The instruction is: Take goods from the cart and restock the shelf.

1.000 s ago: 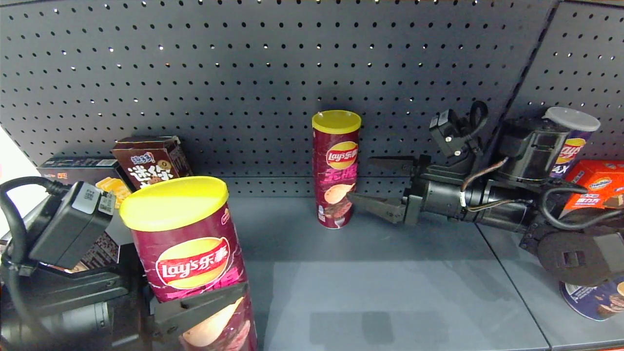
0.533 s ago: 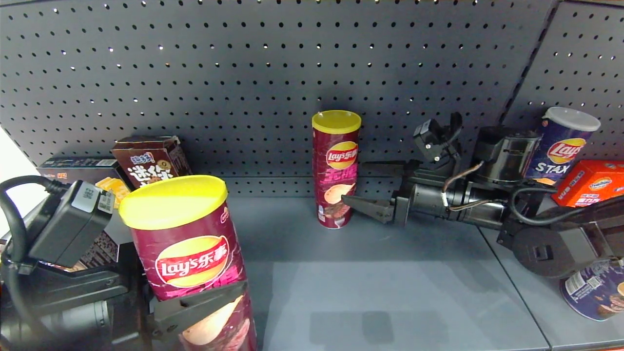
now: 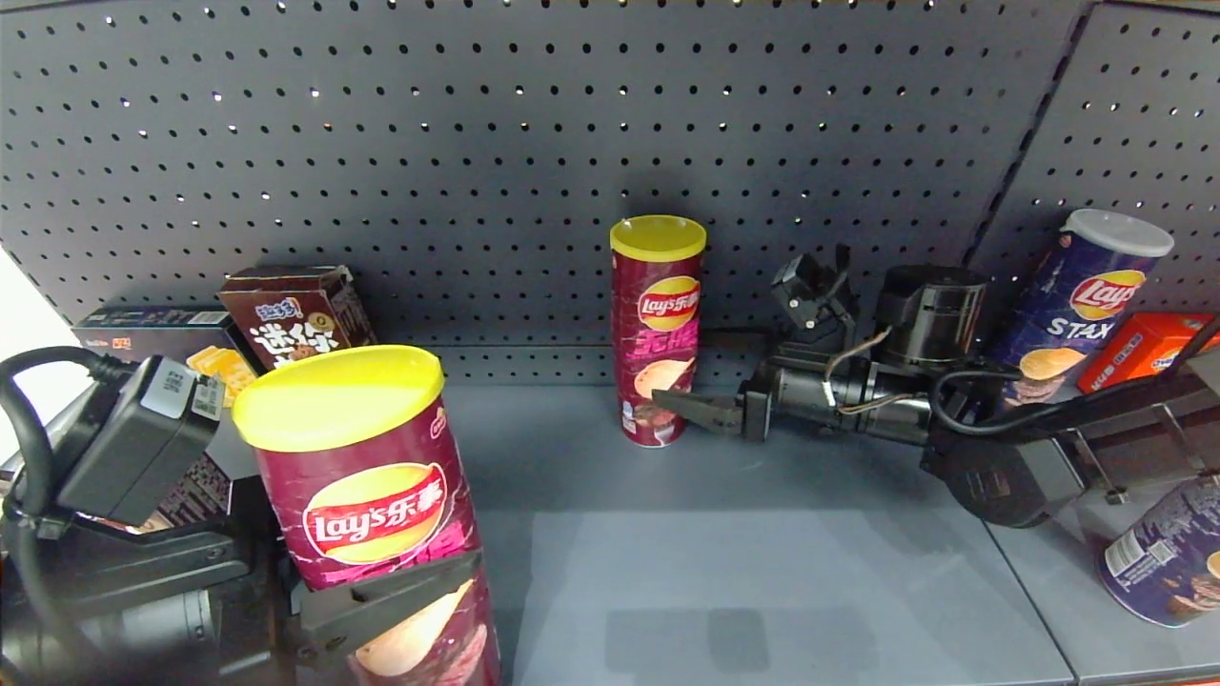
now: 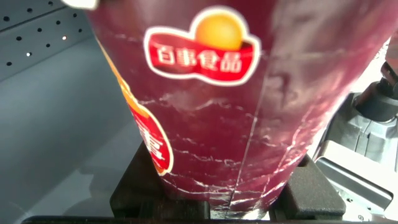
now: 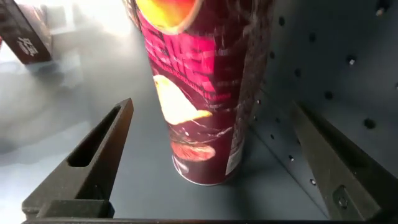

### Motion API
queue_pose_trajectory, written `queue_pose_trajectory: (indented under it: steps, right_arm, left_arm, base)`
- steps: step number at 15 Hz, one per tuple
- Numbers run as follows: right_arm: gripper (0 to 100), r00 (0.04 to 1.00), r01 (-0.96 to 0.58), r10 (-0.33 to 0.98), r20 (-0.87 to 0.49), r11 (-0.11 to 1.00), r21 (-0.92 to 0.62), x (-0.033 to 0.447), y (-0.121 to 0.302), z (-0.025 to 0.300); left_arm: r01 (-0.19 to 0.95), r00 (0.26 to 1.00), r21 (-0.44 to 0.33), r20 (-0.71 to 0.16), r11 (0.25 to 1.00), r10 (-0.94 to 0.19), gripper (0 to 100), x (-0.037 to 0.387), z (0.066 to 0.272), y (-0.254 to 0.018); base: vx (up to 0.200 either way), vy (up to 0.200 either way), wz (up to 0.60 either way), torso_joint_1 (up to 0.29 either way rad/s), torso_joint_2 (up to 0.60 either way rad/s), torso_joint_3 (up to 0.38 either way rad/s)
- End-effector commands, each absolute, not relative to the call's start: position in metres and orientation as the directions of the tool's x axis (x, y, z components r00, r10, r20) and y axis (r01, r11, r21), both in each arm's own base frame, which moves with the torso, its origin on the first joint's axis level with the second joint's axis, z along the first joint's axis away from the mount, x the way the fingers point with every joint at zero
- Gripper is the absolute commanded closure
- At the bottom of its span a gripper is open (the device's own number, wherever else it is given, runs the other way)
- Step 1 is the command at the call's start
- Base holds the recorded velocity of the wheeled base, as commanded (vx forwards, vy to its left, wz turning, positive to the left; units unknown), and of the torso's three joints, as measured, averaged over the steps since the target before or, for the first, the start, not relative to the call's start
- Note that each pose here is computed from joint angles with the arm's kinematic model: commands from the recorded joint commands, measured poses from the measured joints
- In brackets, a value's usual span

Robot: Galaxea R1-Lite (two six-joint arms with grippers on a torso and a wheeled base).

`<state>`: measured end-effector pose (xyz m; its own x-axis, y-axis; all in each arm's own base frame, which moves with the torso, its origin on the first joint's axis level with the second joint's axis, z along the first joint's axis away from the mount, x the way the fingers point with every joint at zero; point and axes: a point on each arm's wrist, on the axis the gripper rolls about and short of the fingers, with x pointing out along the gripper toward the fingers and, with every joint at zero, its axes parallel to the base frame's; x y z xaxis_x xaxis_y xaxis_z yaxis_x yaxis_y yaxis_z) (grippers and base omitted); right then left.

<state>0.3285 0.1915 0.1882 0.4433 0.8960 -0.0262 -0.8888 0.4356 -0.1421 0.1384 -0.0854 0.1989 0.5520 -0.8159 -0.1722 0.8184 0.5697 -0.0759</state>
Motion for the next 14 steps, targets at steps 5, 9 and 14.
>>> queue_pose_trajectory:
  steps: [5, 9, 14]
  right_arm:
    - [0, 0.431, -0.896, 0.902, -0.037, 0.422, -0.140, 0.342, 0.204, 0.176]
    - [0, 0.421, -0.902, 0.906, -0.046, 0.412, -0.132, 0.345, 0.211, 0.169]
    - [0, 0.406, -0.908, 0.913, -0.046, 0.397, -0.132, 0.349, 0.223, 0.164]
  left_arm:
    - [0.818, 0.552, -0.077, -0.175, 0.570, -0.816, 100, 0.138, 0.198, -0.085]
    - [0.818, 0.551, -0.078, -0.177, 0.570, -0.815, 100, 0.138, 0.197, -0.085]
    - [0.818, 0.551, -0.078, -0.177, 0.570, -0.815, 100, 0.138, 0.197, -0.085]
  base:
    - [0.000, 0.000, 0.00, 0.000, 0.00, 0.000]
    - [0.000, 0.000, 0.00, 0.000, 0.00, 0.000]
    - [0.000, 0.000, 0.00, 0.000, 0.00, 0.000]
